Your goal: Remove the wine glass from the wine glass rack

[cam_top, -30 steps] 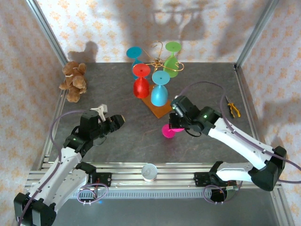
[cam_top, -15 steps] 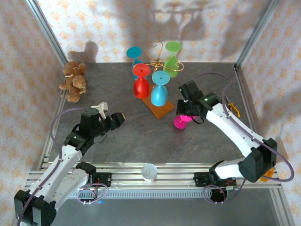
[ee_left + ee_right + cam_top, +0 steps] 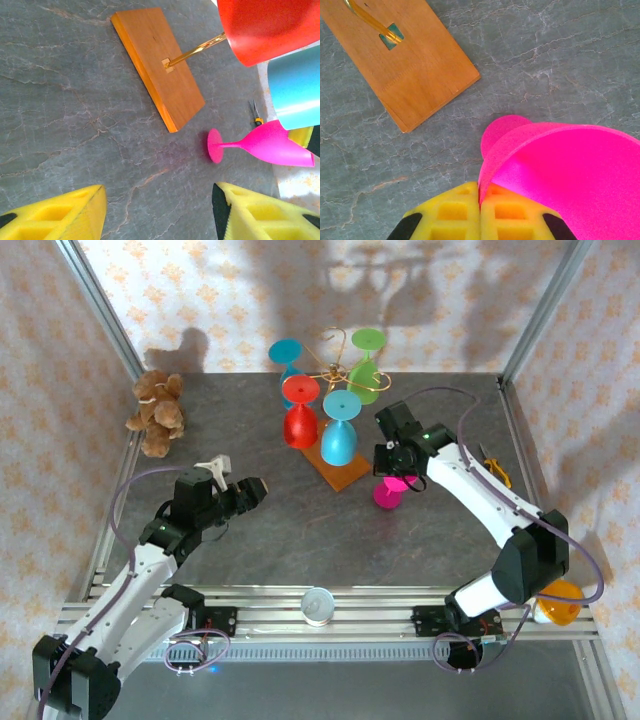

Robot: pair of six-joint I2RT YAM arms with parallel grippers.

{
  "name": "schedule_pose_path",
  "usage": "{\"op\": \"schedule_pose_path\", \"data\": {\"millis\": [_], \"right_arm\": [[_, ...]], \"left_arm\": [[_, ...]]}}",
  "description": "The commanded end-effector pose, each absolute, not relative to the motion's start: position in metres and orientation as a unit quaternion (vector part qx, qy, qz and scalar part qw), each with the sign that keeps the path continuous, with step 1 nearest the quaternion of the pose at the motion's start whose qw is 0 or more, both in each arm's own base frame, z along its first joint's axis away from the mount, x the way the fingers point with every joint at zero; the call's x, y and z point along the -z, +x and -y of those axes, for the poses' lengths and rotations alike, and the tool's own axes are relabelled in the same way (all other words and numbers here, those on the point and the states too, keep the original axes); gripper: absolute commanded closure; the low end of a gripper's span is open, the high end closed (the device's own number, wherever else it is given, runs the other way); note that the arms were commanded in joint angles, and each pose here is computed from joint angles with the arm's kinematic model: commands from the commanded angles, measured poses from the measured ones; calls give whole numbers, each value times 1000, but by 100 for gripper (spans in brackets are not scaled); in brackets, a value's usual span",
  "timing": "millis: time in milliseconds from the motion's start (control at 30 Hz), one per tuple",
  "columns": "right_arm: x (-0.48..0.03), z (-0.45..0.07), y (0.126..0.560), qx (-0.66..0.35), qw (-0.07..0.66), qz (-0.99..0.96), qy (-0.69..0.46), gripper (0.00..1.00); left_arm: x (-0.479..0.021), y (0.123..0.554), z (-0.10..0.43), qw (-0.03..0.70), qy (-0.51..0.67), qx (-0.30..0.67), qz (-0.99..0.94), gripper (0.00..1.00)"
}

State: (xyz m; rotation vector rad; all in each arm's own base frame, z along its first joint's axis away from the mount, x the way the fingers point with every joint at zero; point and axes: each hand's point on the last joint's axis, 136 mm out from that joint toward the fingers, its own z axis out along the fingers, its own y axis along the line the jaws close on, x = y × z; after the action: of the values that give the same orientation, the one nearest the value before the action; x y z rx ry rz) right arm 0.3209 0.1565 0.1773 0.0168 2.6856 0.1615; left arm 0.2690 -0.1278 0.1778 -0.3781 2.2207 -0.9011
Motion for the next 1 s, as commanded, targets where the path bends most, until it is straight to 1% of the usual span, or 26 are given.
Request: {"op": "schedule_pose_path", "data": {"millis": [0, 33, 333, 500, 567, 733, 833, 967], "right_arm": [[-182, -153, 327, -46, 234, -971, 6, 99], [-181, -153, 327, -46, 234, -971, 5, 97], [-172, -157, 329, -48, 221, -974, 6, 89], [-175, -158, 330, -52, 226, -973, 7, 77], [-179, -159, 331, -55, 232, -971, 8, 72], [-199, -159, 331, -67, 247, -967, 9, 65], [-217, -160, 329, -84, 265, -961, 11, 62], [-242, -159, 324, -116, 286, -951, 21, 62]], "left_arm": [[-188, 277, 126, 374, -143, 348, -848, 42], [-188, 277, 126, 375, -143, 348, -847, 42], [-188, 277, 125, 373, -143, 346, -849, 41], [-187, 277, 125, 373, -142, 344, -850, 42], [-188, 277, 125, 373, -143, 345, -849, 41], [-191, 278, 126, 376, -143, 349, -846, 41], [-197, 279, 128, 379, -140, 354, -844, 41], [-209, 281, 129, 388, -135, 359, -838, 41]]}}
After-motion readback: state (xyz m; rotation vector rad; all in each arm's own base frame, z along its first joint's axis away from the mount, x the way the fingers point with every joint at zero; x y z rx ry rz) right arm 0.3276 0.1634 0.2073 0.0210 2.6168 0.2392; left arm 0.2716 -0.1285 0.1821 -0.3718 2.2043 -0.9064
